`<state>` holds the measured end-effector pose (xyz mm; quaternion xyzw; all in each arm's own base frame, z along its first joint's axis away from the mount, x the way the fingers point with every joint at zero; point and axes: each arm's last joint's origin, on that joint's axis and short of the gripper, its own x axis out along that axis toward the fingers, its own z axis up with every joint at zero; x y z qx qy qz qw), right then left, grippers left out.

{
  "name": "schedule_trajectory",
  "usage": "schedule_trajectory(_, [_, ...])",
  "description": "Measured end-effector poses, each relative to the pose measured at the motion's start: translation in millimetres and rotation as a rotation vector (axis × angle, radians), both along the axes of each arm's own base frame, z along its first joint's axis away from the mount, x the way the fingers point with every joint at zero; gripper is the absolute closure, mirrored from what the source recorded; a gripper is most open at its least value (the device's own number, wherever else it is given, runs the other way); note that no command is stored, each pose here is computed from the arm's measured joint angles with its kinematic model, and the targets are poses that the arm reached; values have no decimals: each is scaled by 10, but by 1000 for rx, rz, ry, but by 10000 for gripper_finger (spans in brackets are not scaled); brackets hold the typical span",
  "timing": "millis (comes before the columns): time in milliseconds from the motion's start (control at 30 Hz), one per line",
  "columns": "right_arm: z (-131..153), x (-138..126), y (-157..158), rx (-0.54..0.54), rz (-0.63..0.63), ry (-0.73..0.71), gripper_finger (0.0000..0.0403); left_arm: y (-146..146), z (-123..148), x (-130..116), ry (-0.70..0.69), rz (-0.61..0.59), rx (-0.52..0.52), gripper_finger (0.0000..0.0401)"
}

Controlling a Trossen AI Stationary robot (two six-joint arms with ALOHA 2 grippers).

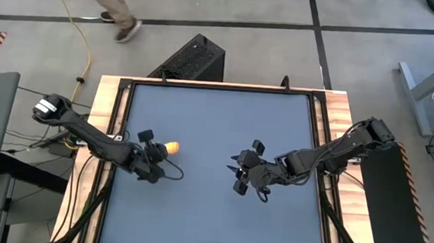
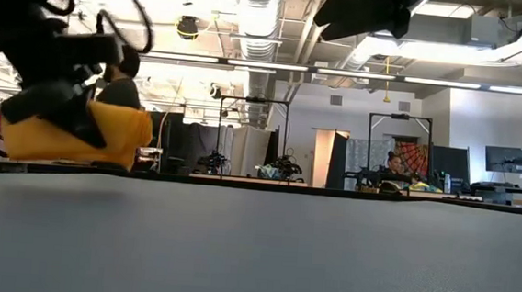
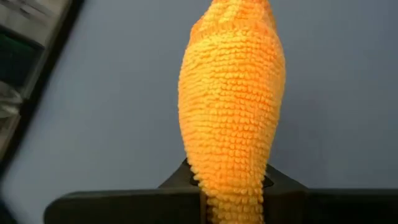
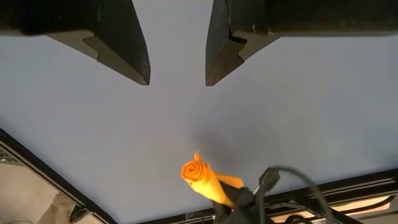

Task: Roll towel into tight, uniform cylinder
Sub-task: Roll the orange microfiber cloth

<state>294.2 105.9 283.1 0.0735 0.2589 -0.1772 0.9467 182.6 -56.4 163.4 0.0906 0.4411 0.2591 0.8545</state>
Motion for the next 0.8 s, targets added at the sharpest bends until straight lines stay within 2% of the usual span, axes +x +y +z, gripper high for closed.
schedule_trajectory(167, [-1, -7, 16, -1, 6, 2, 223, -180, -235, 55, 59, -44, 49, 389])
schedule_trajectory(367, [-4, -7, 14, -2, 5, 5, 223, -390, -500, 115, 56, -45, 22, 389])
schedule_trajectory(500, [-4, -7, 14, -2, 6, 5, 223, -505, -523, 170, 41, -44, 7, 388])
schedule_trajectory(700, [-3, -7, 15, -1, 5, 4, 223, -576, -406, 313, 10, -60, -24, 357])
schedule_trajectory(800, [-3, -7, 16, 10, -2, -1, 223, -569, -385, 364, 39, -95, -59, 348])
